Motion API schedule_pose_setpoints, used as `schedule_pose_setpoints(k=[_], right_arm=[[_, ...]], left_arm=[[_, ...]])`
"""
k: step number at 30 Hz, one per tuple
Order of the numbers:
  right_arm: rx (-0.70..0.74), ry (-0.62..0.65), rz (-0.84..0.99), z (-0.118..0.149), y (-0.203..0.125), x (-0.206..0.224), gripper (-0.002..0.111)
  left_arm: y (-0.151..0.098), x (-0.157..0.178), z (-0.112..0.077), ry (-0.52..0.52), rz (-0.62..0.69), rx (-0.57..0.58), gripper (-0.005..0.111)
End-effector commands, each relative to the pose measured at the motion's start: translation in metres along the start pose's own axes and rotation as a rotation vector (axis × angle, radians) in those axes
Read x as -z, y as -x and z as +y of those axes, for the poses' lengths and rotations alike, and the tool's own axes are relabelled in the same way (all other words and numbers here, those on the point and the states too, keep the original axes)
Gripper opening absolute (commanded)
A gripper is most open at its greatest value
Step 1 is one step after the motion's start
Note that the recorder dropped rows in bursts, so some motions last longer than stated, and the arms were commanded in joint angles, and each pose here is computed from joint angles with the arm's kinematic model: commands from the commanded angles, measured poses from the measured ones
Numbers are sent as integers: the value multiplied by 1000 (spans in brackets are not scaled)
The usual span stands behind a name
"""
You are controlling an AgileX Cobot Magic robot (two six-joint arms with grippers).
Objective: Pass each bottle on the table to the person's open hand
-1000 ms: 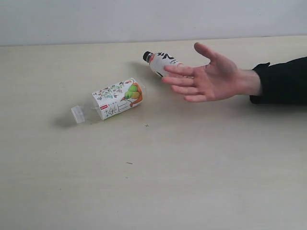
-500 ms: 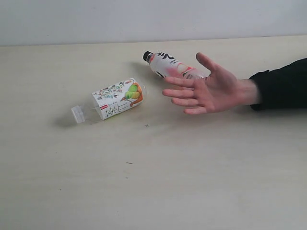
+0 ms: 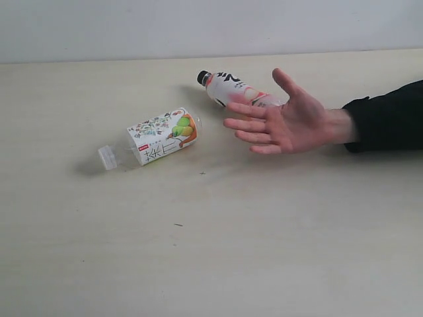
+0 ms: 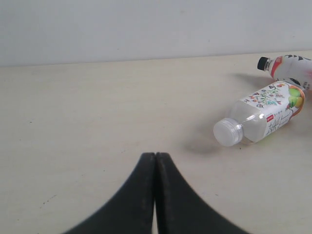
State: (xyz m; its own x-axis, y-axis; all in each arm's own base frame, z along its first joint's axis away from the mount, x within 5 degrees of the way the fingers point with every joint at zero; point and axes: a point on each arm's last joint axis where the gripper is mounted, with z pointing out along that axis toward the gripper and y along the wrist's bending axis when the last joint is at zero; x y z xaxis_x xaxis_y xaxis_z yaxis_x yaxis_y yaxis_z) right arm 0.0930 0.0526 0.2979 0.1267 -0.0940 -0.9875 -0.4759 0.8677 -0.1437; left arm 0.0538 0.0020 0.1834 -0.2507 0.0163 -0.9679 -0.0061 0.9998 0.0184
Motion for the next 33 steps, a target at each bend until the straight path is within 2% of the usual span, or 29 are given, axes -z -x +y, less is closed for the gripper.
schedule_pose_setpoints(k=[1, 6, 12, 15, 19, 25, 28, 30, 31, 33], right_arm=[[12, 1, 38, 0, 0, -18, 0], [17, 37, 180, 2, 1, -50, 0], [56, 132, 461, 7, -1, -107, 0], [130, 186, 605, 9, 0, -144, 0], [296, 238, 746, 6, -3, -188, 0], [454, 325, 869, 7, -18, -247, 9], [583, 418, 918, 11, -41, -286, 10], [612, 446, 934, 14, -57, -304, 12], [632, 460, 937, 15, -62, -308, 14], [679, 516, 973, 20, -79, -318, 30]], left_arm=[[0, 0, 0, 3, -9, 0, 2], [0, 0, 0, 3, -9, 0, 2], [0, 0, 0, 3, -9, 0, 2], [0, 0, 0, 3, -9, 0, 2], [0, 0, 0, 3, -9, 0, 2], [0, 0, 0, 3, -9, 0, 2], [0, 0, 0, 3, -9, 0, 2], [0, 0, 0, 3, -9, 0, 2], [0, 0, 0, 3, -9, 0, 2], [0, 0, 0, 3, -9, 0, 2]])
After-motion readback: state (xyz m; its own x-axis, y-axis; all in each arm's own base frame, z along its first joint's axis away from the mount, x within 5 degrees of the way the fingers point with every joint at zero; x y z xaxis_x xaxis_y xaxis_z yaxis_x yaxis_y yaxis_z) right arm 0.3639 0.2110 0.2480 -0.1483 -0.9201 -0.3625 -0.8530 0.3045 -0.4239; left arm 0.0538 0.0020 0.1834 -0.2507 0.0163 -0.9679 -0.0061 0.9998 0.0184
